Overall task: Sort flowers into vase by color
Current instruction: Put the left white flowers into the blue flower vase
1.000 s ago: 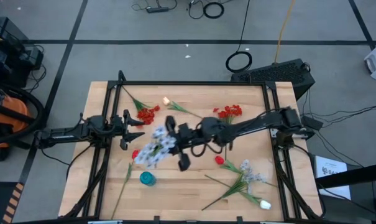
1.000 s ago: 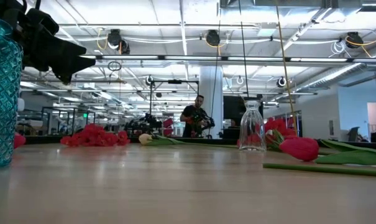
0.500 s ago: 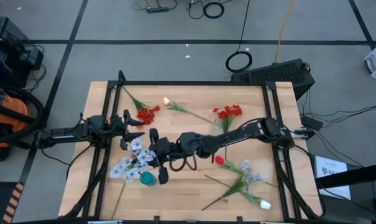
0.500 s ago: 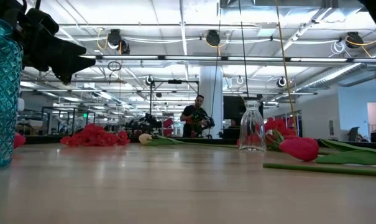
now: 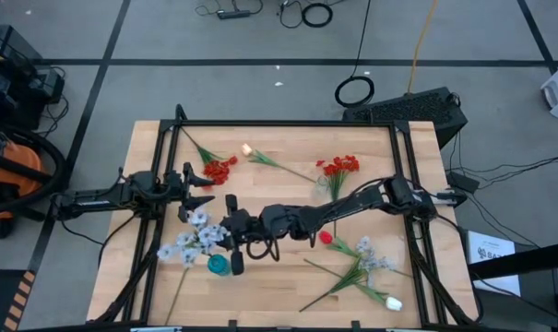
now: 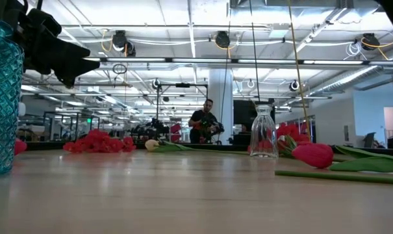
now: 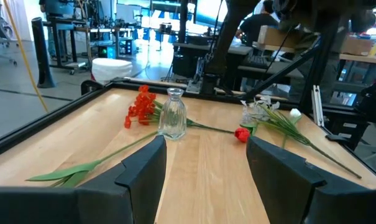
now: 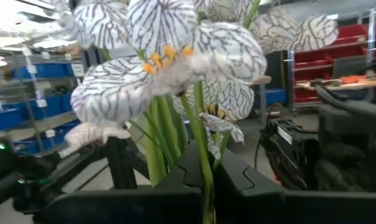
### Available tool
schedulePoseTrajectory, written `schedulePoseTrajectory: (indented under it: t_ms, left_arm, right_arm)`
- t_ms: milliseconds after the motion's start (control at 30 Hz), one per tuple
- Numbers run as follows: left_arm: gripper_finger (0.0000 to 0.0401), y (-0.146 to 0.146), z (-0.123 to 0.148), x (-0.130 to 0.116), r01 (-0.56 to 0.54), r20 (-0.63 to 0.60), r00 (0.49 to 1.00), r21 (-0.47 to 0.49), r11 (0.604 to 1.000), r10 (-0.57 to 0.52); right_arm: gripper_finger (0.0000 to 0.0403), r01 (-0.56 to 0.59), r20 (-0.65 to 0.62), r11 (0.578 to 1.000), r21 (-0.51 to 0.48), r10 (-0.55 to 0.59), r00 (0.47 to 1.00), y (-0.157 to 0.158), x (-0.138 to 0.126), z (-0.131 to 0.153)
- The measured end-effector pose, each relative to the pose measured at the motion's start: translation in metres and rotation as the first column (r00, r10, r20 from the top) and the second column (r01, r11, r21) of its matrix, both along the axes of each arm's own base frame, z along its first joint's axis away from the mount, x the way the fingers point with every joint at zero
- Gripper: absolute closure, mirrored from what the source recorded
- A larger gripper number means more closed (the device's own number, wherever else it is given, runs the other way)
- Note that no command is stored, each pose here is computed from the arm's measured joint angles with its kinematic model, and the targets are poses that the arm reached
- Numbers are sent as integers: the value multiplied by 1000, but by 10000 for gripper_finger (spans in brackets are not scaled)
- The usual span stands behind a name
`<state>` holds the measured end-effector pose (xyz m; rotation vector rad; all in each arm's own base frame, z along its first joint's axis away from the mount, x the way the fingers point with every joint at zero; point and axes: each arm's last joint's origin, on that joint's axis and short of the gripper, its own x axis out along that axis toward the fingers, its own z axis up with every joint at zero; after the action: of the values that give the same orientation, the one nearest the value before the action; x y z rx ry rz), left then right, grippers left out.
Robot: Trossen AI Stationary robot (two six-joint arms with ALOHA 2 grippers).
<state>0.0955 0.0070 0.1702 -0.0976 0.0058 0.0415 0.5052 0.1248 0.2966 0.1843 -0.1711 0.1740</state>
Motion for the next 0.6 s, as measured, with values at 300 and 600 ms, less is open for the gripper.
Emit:
schedulePoseTrajectory:
  t_ms: [300,600]
  left_arm:
    - [173,0,0,0,0,-1,1000,0,1000,0]
    - [173,0,0,0,0,0,1000,0,1000,0]
  right_arm:
    - [402,14,3,1000,3,-14,1000,0,-8,-35]
    - [397,11,-42,1000,-22,-11,999,-1,-9,-52]
